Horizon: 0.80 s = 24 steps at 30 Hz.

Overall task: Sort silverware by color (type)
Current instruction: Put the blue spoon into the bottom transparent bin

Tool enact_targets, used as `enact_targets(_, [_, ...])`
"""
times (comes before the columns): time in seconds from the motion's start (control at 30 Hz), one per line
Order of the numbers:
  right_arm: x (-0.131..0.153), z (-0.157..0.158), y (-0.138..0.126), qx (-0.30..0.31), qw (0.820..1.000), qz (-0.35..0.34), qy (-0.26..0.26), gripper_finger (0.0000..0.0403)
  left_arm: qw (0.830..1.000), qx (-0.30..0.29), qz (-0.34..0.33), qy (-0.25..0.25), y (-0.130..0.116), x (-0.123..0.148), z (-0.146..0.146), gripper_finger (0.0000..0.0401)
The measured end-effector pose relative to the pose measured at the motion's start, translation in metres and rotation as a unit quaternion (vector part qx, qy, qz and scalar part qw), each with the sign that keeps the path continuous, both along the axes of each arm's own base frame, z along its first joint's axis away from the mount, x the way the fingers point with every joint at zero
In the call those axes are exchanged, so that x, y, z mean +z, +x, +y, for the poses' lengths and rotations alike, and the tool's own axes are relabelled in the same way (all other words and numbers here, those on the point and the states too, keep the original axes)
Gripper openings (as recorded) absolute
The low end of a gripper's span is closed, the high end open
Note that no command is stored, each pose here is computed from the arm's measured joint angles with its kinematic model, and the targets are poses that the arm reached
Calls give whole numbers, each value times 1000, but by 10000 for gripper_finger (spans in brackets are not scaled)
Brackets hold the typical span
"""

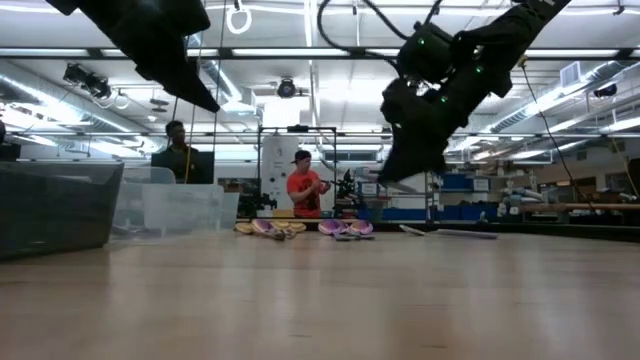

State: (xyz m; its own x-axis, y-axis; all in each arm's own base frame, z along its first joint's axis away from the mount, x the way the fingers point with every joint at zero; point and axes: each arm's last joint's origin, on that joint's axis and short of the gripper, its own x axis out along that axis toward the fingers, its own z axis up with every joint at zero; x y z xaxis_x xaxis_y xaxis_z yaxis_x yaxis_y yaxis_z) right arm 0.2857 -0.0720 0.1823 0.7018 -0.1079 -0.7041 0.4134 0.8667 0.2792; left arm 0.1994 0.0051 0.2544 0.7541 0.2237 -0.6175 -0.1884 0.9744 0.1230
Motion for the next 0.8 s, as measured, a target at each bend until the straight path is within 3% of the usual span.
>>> enact_targets(0.27, [7, 6, 7, 41, 998, -47, 3, 75, 998, -48, 18, 28, 9, -9, -31, 183])
enact_targets(0.53, [14, 7, 13, 61, 993, -91, -41, 76, 995, -12, -27, 98, 13, -2, -38, 183])
enact_targets(0.63, [20, -2, 15, 52, 989, -113, -84, 76, 993, 16, -75, 91, 19, 16, -33, 183])
enact_targets(0.8, [28, -17, 15, 40, 980, -152, -125, 77, 989, 39, -128, 65, 23, 70, -25, 183])
